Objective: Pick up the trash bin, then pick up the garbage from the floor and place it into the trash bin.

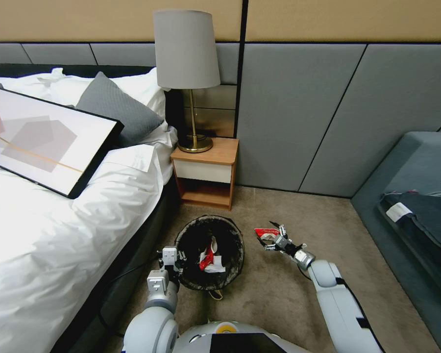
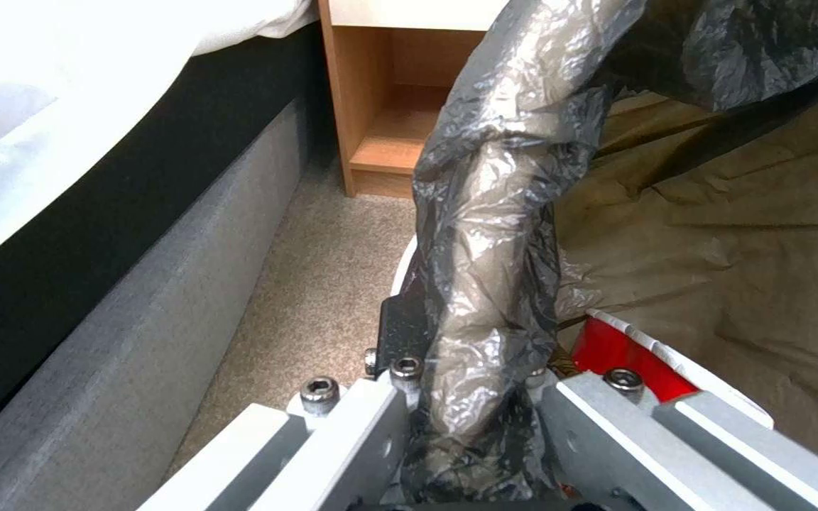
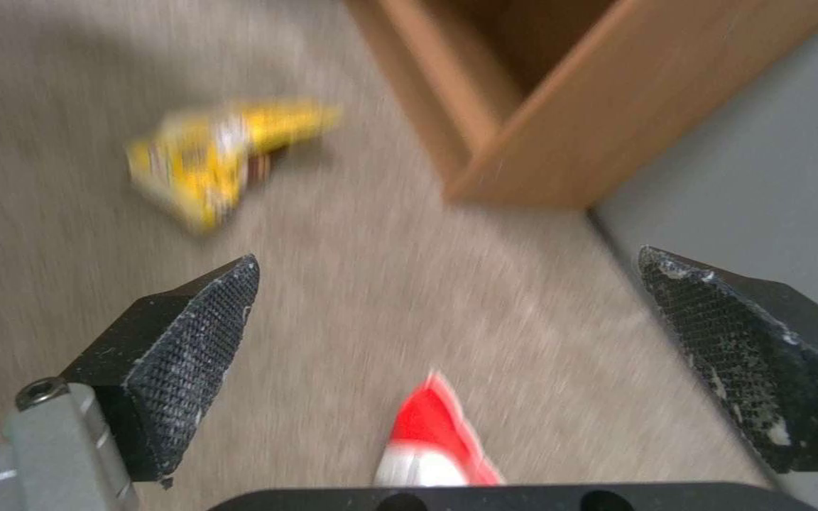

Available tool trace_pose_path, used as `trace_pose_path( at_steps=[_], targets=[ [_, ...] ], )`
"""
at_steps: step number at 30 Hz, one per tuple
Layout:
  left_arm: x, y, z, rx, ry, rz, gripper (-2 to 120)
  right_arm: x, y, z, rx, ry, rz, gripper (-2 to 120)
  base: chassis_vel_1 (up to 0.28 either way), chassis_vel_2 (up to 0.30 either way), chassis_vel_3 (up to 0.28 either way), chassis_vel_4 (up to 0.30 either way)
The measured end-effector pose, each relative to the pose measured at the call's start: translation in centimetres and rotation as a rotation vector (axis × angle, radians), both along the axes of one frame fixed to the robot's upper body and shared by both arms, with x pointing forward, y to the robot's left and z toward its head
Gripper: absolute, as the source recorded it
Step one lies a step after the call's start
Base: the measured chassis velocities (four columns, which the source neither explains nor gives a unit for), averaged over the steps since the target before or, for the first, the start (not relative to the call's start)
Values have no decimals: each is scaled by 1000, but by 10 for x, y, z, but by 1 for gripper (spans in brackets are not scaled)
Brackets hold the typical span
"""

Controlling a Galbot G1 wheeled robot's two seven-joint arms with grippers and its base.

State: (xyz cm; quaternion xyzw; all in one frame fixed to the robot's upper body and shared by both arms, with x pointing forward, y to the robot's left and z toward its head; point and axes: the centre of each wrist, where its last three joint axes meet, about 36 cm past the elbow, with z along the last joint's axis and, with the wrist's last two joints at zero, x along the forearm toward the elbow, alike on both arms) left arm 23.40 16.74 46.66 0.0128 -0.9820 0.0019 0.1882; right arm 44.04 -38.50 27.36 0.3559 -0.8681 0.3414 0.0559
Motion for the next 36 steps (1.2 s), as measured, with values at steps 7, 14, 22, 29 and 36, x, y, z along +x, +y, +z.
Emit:
trace_pose_path(
  at_steps=[7,14,22,29,36],
  targets=[
    [-2,2,1,6,0,10,0,10,-25,-31,-41,61,-66,100,0,0,0,0],
    [-2,2,1,7,-3,14,0,15,-27,-49,-52,68,-125,100,0,0,0,0],
    [-2,3,1,11,-4,19,0,24,-21,-63,-76,38,-239,100,0,0,0,0],
    [-2,4,0,12,-3,21,0,32,-18,-67,-62,34,-277,100,0,0,0,0],
    [-4,5,2,18,-2,27,0,44,-15,-73,-45,48,-314,100,0,0,0,0]
  ],
)
